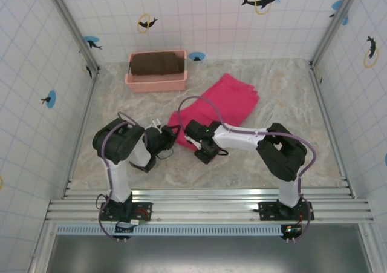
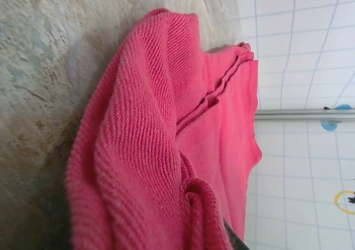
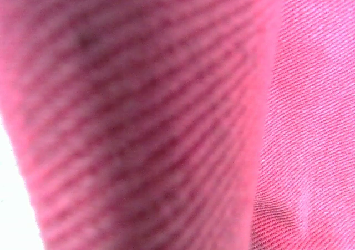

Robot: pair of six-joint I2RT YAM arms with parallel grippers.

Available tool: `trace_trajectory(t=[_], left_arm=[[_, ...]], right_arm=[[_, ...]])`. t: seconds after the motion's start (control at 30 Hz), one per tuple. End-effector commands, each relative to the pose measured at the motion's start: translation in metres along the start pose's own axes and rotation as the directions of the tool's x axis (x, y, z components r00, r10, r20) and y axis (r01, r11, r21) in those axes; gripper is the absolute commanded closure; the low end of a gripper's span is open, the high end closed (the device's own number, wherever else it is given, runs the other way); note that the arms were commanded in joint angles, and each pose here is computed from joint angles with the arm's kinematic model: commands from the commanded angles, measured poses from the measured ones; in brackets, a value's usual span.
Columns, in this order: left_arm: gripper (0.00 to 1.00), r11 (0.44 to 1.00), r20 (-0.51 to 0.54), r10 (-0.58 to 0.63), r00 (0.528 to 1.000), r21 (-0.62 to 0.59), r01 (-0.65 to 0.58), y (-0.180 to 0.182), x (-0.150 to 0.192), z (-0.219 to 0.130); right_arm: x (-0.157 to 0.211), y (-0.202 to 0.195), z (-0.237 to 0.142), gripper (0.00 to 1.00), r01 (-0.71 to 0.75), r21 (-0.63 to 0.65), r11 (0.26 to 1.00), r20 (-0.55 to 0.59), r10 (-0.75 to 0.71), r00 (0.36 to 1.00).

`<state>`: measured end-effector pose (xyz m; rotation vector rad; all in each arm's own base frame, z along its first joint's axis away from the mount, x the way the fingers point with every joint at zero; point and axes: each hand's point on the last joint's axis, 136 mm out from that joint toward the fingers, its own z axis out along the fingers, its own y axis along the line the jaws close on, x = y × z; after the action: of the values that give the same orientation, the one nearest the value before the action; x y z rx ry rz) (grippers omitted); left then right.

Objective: Roll up the long pants

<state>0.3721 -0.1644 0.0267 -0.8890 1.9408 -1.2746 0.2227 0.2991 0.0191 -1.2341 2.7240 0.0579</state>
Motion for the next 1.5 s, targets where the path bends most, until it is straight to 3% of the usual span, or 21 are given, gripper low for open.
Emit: trace_trajectory(t=[0.0, 0.03, 0.1, 0.17, 0.27, 0.33, 0.53, 0.77, 0.83, 1.03, 1.23, 1.37, 1.47], left_arm=[[1.00, 0.987, -0.104, -0.004, 0.995, -0.162, -0.013, 0.057, 0.025, -0.014], [1.00, 0.978, -0.132, -0.010, 0.991, -0.206, -0.017, 0.064, 0.030, -0.018], [1.00, 0.949, -0.173, -0.017, 0.985, -0.313, -0.039, 0.077, 0.037, -0.030], [1.00, 0.893, -0.234, -0.010, 0.972, -0.440, -0.097, 0.084, 0.043, -0.045], [1.00, 0.752, -0.329, 0.074, 0.941, -0.602, -0.270, 0.070, 0.038, -0.073], [1.00, 0.699, -0.377, 0.087, 0.922, -0.636, -0.326, 0.053, 0.035, -0.082], [1.00, 0.528, -0.493, -0.096, 0.864, -0.762, -0.376, 0.057, 0.057, -0.093], [1.00, 0.344, -0.491, -0.182, 0.852, -0.843, -0.413, 0.055, 0.065, -0.095], [1.00, 0.295, -0.479, -0.212, 0.851, -0.862, -0.412, 0.054, 0.064, -0.097], [1.00, 0.200, -0.469, -0.259, 0.845, -0.881, -0.428, 0.049, 0.062, -0.100], [1.00, 0.137, -0.475, -0.273, 0.837, -0.880, -0.455, 0.051, 0.058, -0.105], [1.00, 0.106, -0.467, -0.274, 0.841, -0.884, -0.456, 0.052, 0.056, -0.112], [1.00, 0.107, -0.455, -0.267, 0.850, -0.890, -0.443, 0.052, 0.055, -0.112]], right_arm=[[0.010, 0.000, -0.013, 0.76, 0.023, 0.013, 1.000, -0.040, -0.022, 0.999], [0.008, -0.005, -0.023, 0.48, 0.018, 0.039, 0.999, -0.015, -0.018, 1.000], [0.002, -0.015, -0.045, 0.12, 0.000, 0.088, 0.996, 0.044, -0.004, 0.999], [-0.002, -0.022, -0.071, 0.01, -0.017, 0.123, 0.992, 0.102, 0.004, 0.995], [-0.007, -0.026, -0.106, 0.01, -0.026, 0.185, 0.982, 0.177, -0.008, 0.984], [-0.009, -0.024, -0.120, 0.01, -0.019, 0.235, 0.972, 0.206, -0.030, 0.978], [-0.016, 0.004, -0.118, 0.01, 0.049, 0.423, 0.905, 0.199, -0.146, 0.969], [-0.029, 0.047, -0.099, 0.01, 0.086, 0.574, 0.814, 0.172, -0.223, 0.959], [-0.030, 0.048, -0.092, 0.01, 0.110, 0.641, 0.759, 0.129, -0.248, 0.960], [-0.013, 0.027, -0.087, 0.01, 0.139, 0.836, 0.531, 0.019, -0.280, 0.960], [0.005, 0.005, -0.082, 0.01, 0.155, 0.907, 0.392, -0.047, -0.272, 0.961], [0.017, 0.004, -0.067, 0.01, 0.169, 0.904, 0.393, -0.073, -0.249, 0.966], [0.027, 0.014, -0.047, 0.01, 0.176, 0.855, 0.487, -0.064, -0.238, 0.969]])
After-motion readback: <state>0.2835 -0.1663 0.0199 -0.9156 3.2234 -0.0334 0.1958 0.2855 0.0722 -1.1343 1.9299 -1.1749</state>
